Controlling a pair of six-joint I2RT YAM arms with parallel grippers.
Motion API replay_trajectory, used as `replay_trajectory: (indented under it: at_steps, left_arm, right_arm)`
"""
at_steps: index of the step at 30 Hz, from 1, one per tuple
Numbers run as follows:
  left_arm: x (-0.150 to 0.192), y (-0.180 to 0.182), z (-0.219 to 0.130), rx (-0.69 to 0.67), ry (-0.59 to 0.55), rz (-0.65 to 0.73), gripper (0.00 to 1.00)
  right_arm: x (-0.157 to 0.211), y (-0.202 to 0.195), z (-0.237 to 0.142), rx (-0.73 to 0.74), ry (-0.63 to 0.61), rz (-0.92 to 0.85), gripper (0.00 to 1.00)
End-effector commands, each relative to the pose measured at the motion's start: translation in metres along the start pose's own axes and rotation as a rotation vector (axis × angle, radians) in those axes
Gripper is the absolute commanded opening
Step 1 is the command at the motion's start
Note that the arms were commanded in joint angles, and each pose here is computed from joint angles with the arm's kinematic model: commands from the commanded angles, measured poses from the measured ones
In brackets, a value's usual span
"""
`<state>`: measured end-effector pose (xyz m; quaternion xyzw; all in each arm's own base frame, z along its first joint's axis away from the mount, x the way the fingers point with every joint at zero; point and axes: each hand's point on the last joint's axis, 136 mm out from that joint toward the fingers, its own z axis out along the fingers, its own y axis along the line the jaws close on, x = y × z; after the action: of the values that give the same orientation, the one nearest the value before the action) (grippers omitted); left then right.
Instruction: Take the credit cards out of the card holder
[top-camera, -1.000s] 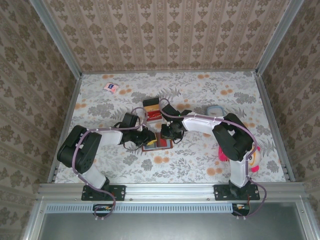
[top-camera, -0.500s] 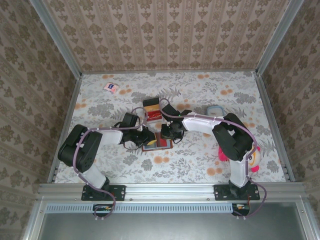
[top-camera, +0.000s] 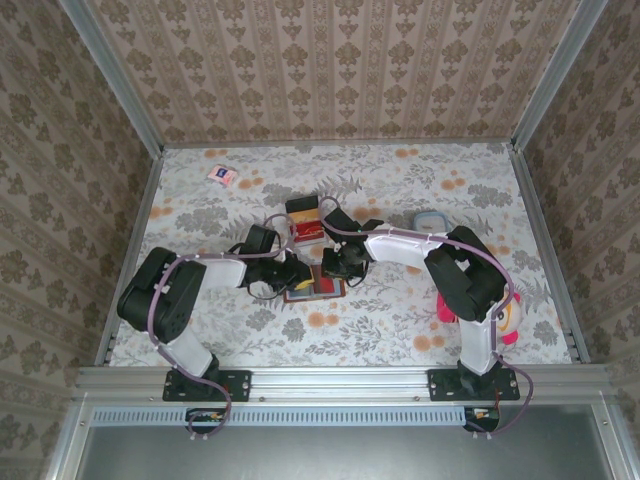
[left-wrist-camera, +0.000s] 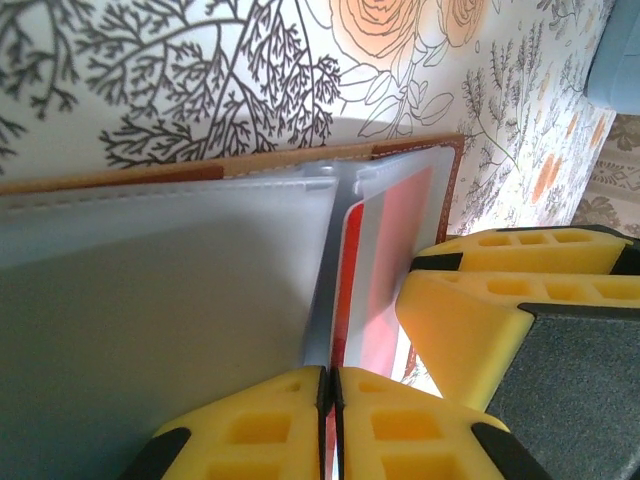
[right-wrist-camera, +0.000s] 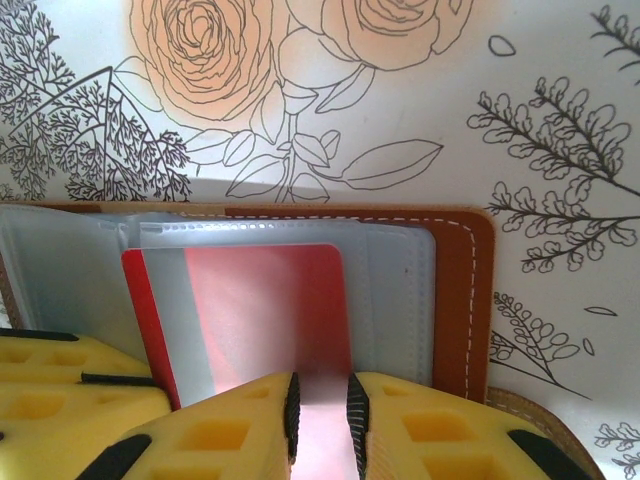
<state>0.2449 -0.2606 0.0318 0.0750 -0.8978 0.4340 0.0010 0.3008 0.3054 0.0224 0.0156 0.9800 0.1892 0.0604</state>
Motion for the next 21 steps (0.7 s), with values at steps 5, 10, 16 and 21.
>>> replay_trajectory:
  at_steps: [5,10,16,21]
  left_arm:
    - [-0.002,-0.004,0.004,0.01,0.01,0.033,0.1]
    - [-0.001,0.0,-0.004,-0.025,-0.002,0.046,0.0]
    - [0.0,0.002,-0.023,-0.062,-0.025,0.073,0.0]
    - [0.007,0.006,-0.036,-0.121,-0.03,0.112,0.0]
  right_arm:
    - [0.021,-0.023,0.024,0.071,0.089,0.013,0.27]
    - [0.02,-0.028,0.022,0.102,0.075,0.015,0.27]
    - [0.019,-0.038,0.021,0.144,0.064,0.021,0.28]
    - [0.016,-0.033,0.019,0.12,0.061,0.024,0.28]
